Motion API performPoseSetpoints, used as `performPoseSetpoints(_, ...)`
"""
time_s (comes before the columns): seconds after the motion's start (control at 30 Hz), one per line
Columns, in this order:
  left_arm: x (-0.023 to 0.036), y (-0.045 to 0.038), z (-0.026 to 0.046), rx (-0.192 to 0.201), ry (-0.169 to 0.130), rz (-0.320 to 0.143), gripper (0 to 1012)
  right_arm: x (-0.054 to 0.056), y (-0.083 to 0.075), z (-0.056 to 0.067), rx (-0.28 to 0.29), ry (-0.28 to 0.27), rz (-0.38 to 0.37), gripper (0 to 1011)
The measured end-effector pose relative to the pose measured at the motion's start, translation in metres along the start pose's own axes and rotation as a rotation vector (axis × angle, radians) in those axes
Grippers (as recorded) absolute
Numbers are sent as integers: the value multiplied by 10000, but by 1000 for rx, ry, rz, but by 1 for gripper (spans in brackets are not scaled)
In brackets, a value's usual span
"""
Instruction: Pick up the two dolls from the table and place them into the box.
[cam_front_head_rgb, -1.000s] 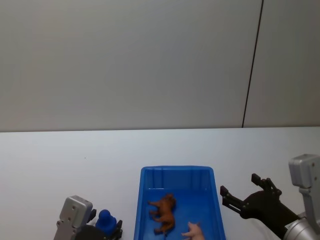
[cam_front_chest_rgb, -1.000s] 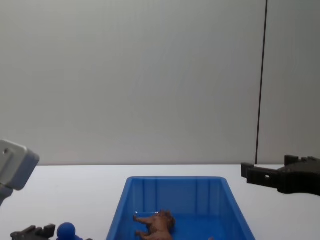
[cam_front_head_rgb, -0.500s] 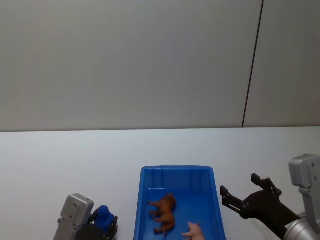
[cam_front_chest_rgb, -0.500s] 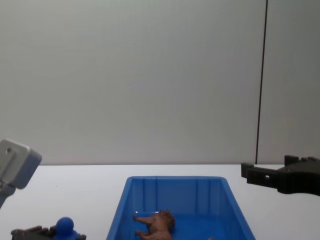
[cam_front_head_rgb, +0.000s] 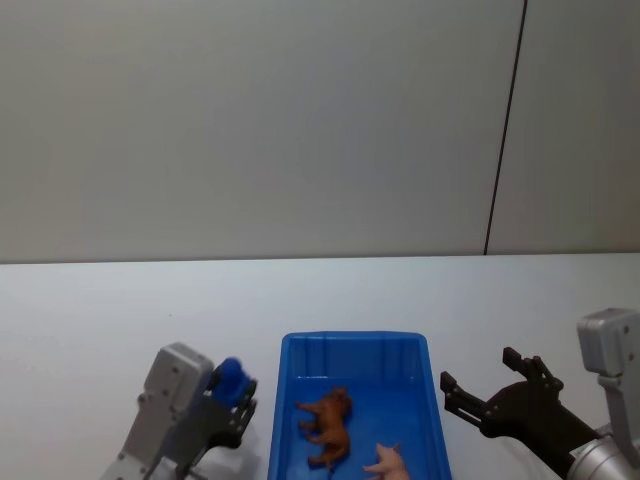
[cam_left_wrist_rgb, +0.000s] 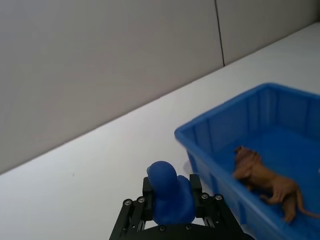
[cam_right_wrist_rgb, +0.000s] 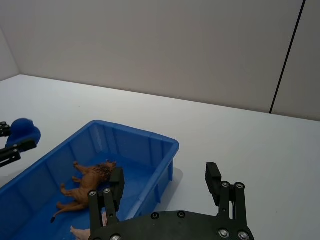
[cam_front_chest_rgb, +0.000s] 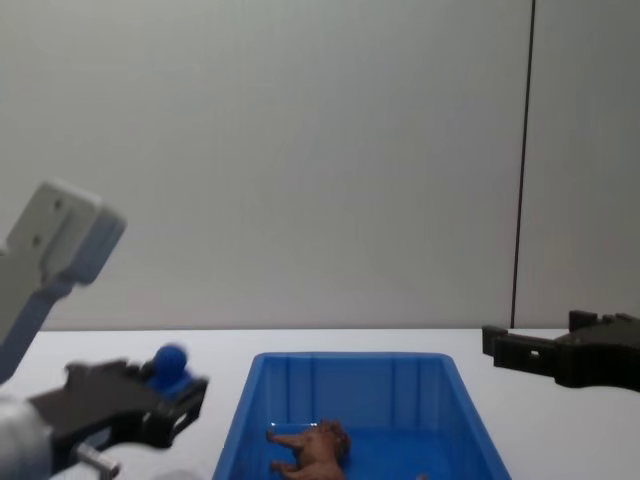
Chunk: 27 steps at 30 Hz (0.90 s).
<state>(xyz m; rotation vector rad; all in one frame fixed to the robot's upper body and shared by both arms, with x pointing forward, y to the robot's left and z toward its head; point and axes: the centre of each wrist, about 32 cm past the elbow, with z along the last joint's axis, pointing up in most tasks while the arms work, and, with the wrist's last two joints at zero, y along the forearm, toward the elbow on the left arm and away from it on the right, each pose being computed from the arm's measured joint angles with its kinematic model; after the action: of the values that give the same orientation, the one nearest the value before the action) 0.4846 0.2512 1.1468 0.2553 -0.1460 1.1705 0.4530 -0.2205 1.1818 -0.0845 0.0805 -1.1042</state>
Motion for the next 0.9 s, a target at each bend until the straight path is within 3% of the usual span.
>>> performPoseSetpoints(0.17,-53,-84,145,-55,-23,-35,401,0,0,0,0,0,0,1001)
performPoseSetpoints(0.4,-171,-230,345,-131,-46,-102,358,0,0,0,0,0,0,1001)
performPoseSetpoints(0.5,-257,-316,443,-169,-56,-147,452,0,0,0,0,0,0,1001)
performPoseSetpoints(0.67,-359,-409,532,-200,-64,-195,588,0,0,0,0,0,0,1001)
performPoseSetpoints(0.7,-391,-437,560,-210,-66,-209,659,0,0,0,0,0,0,1001)
performPoseSetpoints(0.9,-459,-503,628,-235,-72,-248,814,0,0,0,0,0,0,1001)
